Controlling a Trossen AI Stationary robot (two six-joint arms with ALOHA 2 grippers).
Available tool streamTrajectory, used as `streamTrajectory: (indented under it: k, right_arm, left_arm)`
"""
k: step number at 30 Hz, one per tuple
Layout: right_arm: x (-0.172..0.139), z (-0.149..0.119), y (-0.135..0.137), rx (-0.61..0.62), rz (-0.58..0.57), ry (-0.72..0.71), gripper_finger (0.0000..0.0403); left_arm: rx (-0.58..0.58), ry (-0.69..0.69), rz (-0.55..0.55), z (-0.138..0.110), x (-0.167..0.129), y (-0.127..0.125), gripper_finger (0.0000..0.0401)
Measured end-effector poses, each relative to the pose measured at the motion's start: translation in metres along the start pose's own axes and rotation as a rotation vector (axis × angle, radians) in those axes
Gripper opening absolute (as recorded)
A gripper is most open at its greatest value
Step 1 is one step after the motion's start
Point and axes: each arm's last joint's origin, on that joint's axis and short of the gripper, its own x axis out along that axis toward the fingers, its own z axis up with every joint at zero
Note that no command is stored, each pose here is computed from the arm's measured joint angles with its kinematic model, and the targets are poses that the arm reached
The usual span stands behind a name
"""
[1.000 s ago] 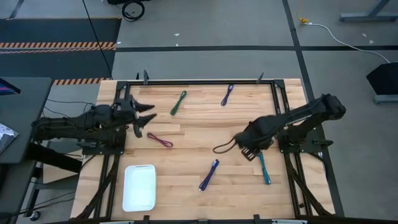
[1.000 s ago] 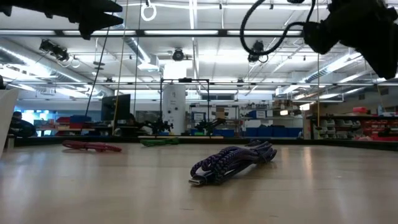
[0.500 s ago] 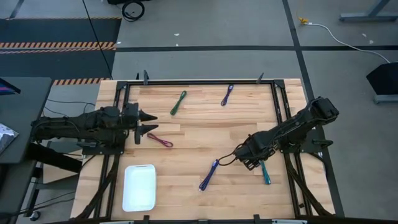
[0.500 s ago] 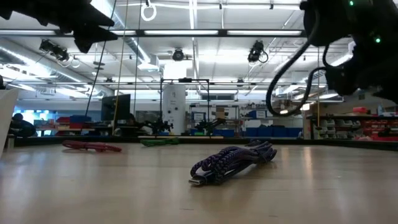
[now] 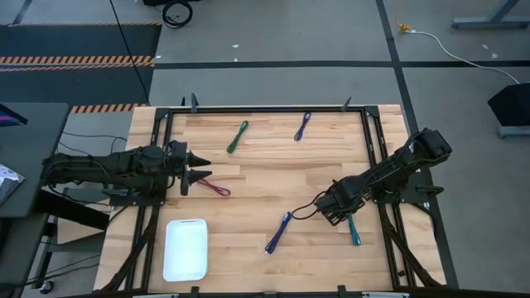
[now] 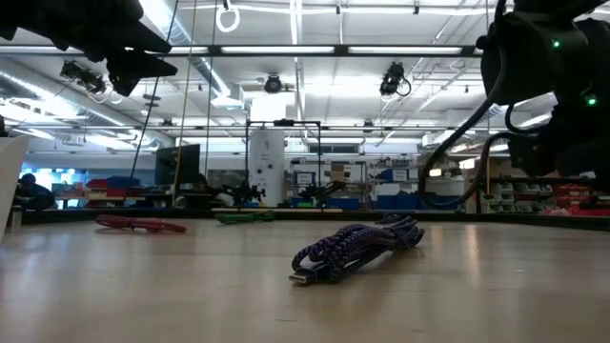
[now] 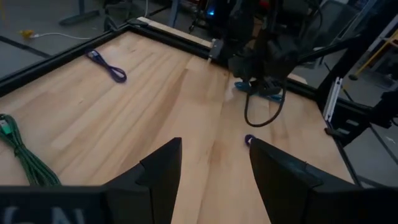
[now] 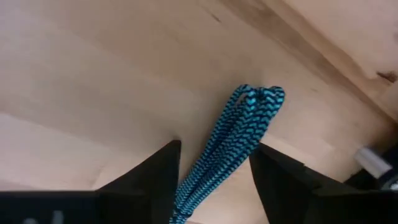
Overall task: Pick and place USB-C Cables
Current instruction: Put the light blue charger cable into the bin
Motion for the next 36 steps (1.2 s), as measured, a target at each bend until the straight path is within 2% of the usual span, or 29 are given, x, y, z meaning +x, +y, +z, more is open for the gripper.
streamTrajectory:
  k: [4,8,9,14,19,25,29,33,36]
  right_arm:
    - [0.000,0.000,0.002,-0.039,0.016,-0.004,0.0143]
    - [-0.005,0.001,0.007,-0.142,0.031,-0.037,0.0040]
    - [-0.007,0.002,0.010,-0.178,0.044,-0.053,0.0027]
    - [-0.031,0.011,0.026,-0.284,0.103,-0.176,0.0038]
    - [-0.091,0.017,0.056,-0.415,0.196,-0.489,0.0023]
    - [-0.202,0.003,0.092,-0.631,0.312,-1.129,0.0023]
    - [-0.259,-0.007,0.106,-0.721,0.500,-1.475,0.0023]
    - [-0.285,-0.004,0.112,-0.821,0.738,-1.651,0.0023]
    - [-0.285,0.009,0.118,-0.844,0.817,-1.649,0.0023]
  left_arm:
    - [0.017,-0.051,-0.017,0.005,0.000,-0.002,0.0197]
    - [0.006,-0.096,-0.034,0.009,0.000,-0.003,0.0197]
    - [0.008,-0.100,-0.035,0.010,0.000,-0.003,0.0197]
    - [0.075,-0.122,-0.044,0.011,-0.001,-0.005,0.0197]
    - [0.097,-0.157,-0.088,0.014,-0.002,-0.010,0.0197]
    - [0.172,-0.184,-0.191,0.015,-0.005,-0.020,0.0197]
    - [0.189,-0.222,-0.254,0.018,-0.007,-0.028,0.0197]
    - [0.247,-0.209,-0.297,0.014,-0.005,-0.035,0.0197]
    - [0.284,-0.231,-0.336,0.015,-0.002,-0.042,0.0197]
